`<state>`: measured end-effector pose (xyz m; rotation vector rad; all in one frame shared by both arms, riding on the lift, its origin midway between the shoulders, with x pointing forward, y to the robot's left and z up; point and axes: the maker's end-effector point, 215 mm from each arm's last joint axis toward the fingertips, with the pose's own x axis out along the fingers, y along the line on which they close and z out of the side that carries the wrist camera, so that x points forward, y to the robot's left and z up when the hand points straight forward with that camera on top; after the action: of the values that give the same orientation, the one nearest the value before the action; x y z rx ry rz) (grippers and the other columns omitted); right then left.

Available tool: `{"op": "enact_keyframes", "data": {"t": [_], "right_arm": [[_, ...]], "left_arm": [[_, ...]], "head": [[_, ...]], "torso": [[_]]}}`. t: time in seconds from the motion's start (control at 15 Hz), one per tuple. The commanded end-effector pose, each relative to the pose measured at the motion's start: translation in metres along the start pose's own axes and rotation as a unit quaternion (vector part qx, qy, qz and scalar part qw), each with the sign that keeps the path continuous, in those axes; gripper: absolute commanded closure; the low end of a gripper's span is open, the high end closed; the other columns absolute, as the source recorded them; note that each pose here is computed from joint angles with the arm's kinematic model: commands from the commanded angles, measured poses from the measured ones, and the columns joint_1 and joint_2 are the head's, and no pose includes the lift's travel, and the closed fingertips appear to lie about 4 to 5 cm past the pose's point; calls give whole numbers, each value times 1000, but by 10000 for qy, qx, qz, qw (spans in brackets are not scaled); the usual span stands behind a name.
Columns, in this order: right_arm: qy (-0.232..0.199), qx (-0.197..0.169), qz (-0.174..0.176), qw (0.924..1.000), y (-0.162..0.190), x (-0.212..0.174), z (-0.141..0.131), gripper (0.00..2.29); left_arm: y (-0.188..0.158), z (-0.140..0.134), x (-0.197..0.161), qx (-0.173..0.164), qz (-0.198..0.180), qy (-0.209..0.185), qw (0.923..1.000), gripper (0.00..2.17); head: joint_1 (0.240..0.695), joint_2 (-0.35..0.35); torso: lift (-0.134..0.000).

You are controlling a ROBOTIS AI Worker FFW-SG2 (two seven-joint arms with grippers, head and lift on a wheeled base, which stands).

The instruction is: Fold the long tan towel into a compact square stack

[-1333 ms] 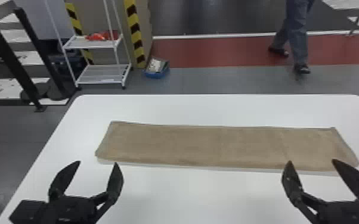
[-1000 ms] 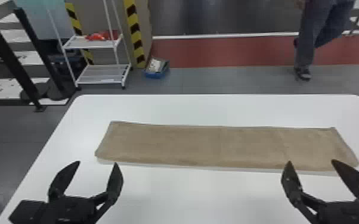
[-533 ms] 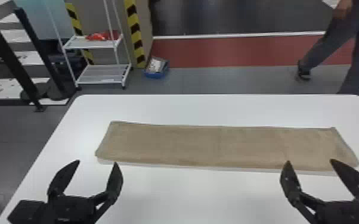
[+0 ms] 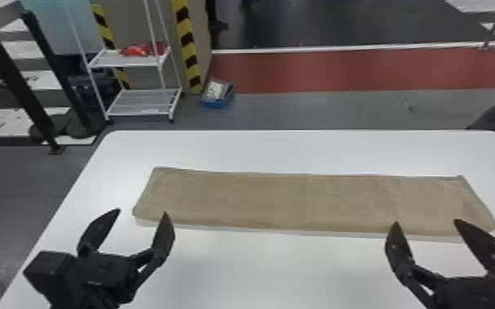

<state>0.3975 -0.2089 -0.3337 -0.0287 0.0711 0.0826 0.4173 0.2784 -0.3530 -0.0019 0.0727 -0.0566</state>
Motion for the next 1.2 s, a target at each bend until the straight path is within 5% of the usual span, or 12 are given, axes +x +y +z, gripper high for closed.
{"op": "enact_keyframes", "data": {"t": [0.0, 0.27, 0.6, 1.13], "right_arm": [[15, -1, -5, 10000, 0, 1, -1, 97], [53, 0, 24, 10000, 4, 5, -2, 97], [176, -18, 43, 9998, 6, 13, -13, 97], [295, 0, 99, 9995, 12, 26, -28, 97]], "left_arm": [[10, -16, 31, -284, -115, 580, 9978, 83], [49, 9, 77, -607, -85, 617, 9962, 87], [74, -41, 126, -1396, -314, 1748, 9742, 100], [114, -91, 137, -1385, -75, 2388, 9611, 100]], "head": [[695, 97], [695, 106], [695, 151], [695, 201]], "torso": [[-123], [-123], [-122], [-122]]}}
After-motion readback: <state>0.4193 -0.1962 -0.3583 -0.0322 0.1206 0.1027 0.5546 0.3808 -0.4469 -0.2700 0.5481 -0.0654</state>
